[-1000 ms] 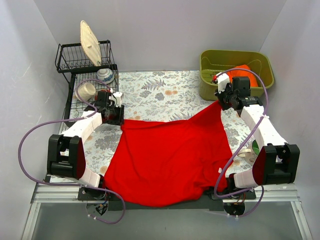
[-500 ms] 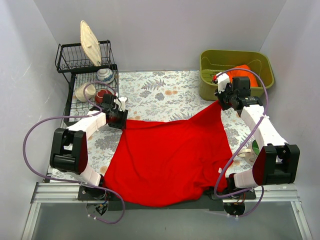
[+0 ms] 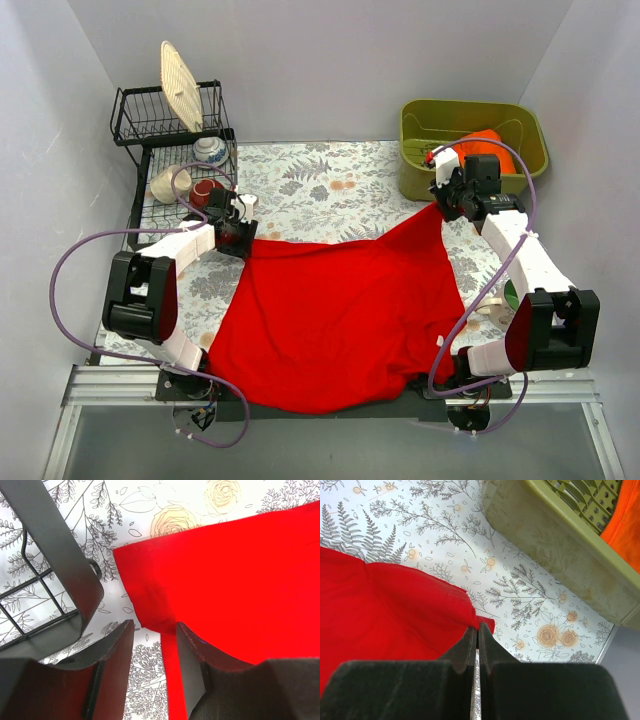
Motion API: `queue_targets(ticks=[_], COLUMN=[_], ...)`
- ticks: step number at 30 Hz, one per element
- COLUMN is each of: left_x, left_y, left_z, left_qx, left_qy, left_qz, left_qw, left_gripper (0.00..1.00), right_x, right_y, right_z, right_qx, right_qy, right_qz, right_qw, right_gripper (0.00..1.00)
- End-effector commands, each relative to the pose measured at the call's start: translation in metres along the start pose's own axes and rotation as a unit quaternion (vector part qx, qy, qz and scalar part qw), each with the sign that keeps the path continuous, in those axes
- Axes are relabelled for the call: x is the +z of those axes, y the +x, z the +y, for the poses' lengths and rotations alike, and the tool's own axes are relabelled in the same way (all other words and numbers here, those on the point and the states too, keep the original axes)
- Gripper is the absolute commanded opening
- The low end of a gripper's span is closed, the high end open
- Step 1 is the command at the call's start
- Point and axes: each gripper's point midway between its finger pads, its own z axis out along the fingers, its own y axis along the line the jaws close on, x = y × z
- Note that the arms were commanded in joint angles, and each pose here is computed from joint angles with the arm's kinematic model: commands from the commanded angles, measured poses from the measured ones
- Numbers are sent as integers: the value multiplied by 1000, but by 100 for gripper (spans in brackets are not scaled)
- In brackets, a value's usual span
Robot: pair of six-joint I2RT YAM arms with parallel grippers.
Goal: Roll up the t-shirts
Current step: Flatten out the T-shirt at the center of the board.
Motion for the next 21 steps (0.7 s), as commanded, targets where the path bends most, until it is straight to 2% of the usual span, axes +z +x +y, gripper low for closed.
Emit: queue_targets(ticks=[1, 8, 17, 21], left_x=[2, 7, 7, 5], left_y=[-12, -14, -23, -25], left_z=[4, 0, -3, -2], left_qx=[15, 20, 29, 36], left_qy=[-10, -3, -3, -11], left_qz=[-17, -17, -25, -29], left_qw=[1000, 1000, 999, 999], left_gripper=[39, 38, 27, 27], right_x=[-7, -7, -7, -6], right_y=[-16, -12, -9, -9], right_z=[-5, -3, -3, -4], right_qx=[-4, -4, -4, -4], right_qy=[12, 12, 14, 14], right_qz=[-30, -27, -25, -26], right_qw=[999, 1000, 1000, 1000], right_gripper=[1, 1, 1, 1])
